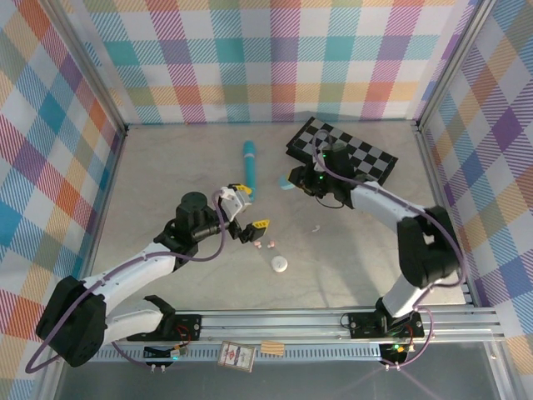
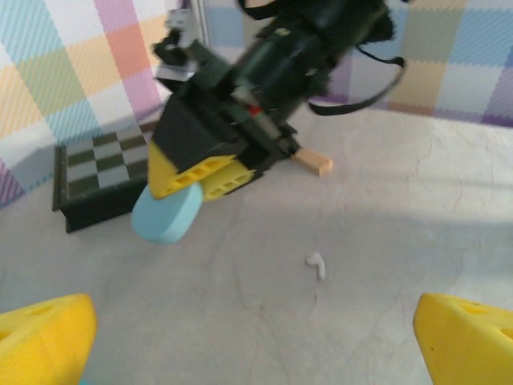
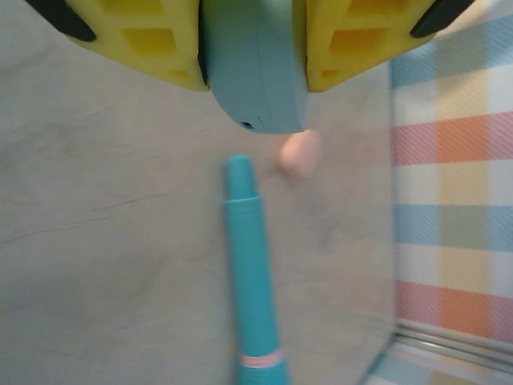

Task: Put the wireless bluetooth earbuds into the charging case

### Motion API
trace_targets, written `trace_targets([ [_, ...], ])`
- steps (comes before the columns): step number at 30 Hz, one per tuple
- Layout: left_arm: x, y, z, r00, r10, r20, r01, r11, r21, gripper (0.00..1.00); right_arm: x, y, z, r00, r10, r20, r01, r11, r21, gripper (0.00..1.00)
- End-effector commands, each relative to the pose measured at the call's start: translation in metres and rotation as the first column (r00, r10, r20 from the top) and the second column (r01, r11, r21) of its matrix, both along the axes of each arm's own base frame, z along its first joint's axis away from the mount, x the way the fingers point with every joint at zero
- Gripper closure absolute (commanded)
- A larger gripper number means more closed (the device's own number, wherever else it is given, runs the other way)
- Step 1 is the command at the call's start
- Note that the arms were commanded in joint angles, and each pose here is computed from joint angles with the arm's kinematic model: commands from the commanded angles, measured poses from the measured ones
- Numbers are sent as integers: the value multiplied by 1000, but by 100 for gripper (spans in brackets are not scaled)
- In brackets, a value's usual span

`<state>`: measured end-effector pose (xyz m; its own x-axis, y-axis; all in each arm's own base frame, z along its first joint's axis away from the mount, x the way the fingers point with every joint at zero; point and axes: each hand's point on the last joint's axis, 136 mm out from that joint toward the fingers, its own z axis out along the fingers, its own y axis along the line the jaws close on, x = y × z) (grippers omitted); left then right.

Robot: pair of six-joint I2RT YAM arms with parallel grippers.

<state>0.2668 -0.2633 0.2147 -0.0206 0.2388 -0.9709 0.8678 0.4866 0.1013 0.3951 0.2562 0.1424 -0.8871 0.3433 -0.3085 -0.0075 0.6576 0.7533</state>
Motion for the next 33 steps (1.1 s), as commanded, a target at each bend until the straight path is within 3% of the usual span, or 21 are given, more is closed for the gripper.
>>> trace_targets([
  [1, 1, 0, -9, 1000, 13, -1, -13, 998, 62, 0, 26, 0, -8, 999, 6, 54, -1, 996, -85, 79],
  [6, 1, 3, -16, 999, 30, -17, -28, 996, 88, 0, 55, 7, -46, 1000, 20, 7, -18, 986, -166, 78],
  [15, 10, 16, -15, 993, 115, -9, -114, 990, 83, 0, 84, 14, -101, 996, 7, -87, -24, 979, -201, 76],
  [20, 30, 43, -14, 965, 251, -73, -247, 967, 57, 0, 90, 5, -106, 997, -7, -78, -13, 968, -249, 62],
  [23, 46, 63, -17, 924, 368, -104, -364, 930, 60, 0, 92, -1, -90, 999, -3, -35, -7, 963, -269, 46],
  [27, 66, 91, -37, 847, 512, -146, -481, 853, 204, 0, 88, -10, -59, 999, 18, 43, -4, 949, -314, 27],
  [30, 78, 113, -58, 775, 610, -164, -535, 772, 344, 0, 79, -18, -38, 995, 29, 91, 3, 944, -330, 22],
  [33, 86, 127, -78, 734, 654, -183, -519, 714, 470, 0, 62, -24, -16, 990, 38, 136, 7, 949, -315, 20],
])
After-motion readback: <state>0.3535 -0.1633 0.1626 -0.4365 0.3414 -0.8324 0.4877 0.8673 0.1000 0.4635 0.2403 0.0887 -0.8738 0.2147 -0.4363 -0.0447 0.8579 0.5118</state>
